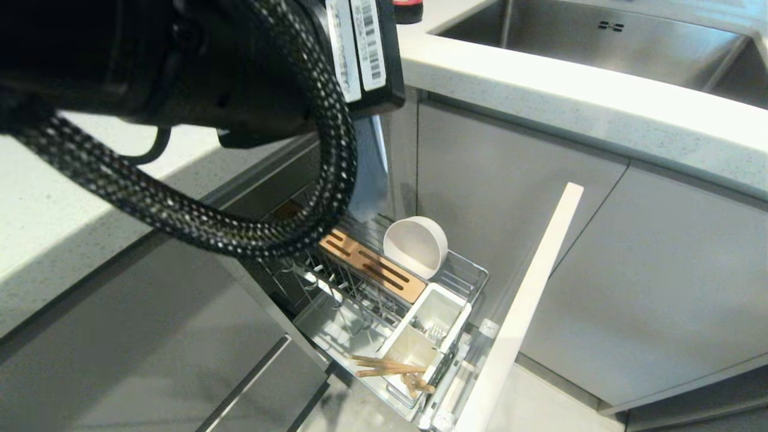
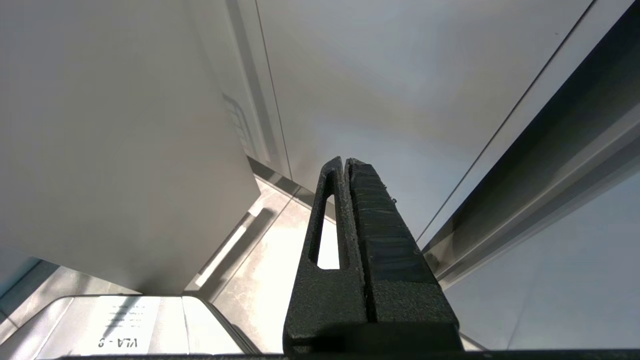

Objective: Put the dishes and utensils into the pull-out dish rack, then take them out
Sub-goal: Take the plate out of the cupboard

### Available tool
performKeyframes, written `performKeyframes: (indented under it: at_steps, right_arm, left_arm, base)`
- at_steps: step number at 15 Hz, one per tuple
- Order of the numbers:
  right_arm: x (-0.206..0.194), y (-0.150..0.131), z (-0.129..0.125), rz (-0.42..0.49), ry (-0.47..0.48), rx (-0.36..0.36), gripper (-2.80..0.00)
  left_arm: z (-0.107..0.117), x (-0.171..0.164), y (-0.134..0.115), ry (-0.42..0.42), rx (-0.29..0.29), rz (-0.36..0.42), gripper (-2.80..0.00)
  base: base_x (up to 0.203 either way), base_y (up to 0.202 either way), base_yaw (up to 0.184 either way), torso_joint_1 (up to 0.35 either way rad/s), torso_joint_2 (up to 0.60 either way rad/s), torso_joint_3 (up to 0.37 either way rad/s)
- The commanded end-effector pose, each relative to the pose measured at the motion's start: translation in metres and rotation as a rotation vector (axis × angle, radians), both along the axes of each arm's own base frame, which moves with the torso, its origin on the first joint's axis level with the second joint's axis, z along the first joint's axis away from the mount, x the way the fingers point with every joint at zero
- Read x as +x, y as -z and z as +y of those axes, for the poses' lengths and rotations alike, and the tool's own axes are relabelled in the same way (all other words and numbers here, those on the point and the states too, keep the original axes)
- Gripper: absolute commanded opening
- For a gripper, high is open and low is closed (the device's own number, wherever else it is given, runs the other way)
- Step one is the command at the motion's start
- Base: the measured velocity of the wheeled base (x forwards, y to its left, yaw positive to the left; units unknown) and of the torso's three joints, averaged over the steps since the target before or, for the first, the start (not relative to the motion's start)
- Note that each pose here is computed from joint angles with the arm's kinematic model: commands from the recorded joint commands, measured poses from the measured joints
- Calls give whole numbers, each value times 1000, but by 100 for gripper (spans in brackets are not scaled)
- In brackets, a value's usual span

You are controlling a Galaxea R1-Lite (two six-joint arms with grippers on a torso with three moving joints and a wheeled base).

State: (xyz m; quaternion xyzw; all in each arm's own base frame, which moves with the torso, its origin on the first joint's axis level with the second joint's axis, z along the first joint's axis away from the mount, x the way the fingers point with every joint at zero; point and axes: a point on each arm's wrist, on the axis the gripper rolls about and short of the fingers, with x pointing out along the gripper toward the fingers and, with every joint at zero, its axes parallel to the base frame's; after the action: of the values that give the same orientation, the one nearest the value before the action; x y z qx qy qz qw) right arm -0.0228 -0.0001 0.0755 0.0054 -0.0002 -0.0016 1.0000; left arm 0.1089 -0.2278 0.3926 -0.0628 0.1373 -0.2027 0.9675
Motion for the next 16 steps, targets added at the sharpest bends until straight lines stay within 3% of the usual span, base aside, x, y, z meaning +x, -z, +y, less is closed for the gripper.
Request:
performKeyframes:
  at_steps: [1, 5, 7, 16]
  right_arm:
    - [0, 0, 0, 2, 0, 0, -280]
    - [0, 0, 0, 2, 0, 0, -280]
    - [0, 0, 0, 2, 0, 0, -280]
    - [0, 0, 0, 2, 0, 0, -280]
  left_arm:
    - [12, -5, -16, 5, -1, -87, -280]
    - [26, -8, -39, -33, 54, -255, -280]
    - [35, -3, -47, -115, 79, -311, -280]
    - [86, 43, -55, -444, 104, -325, -280]
  base:
    - [0, 0, 0, 0, 0, 0]
    - [0, 0, 0, 0, 0, 0]
    - [0, 0, 0, 0, 0, 0]
    - [0, 0, 0, 0, 0, 0]
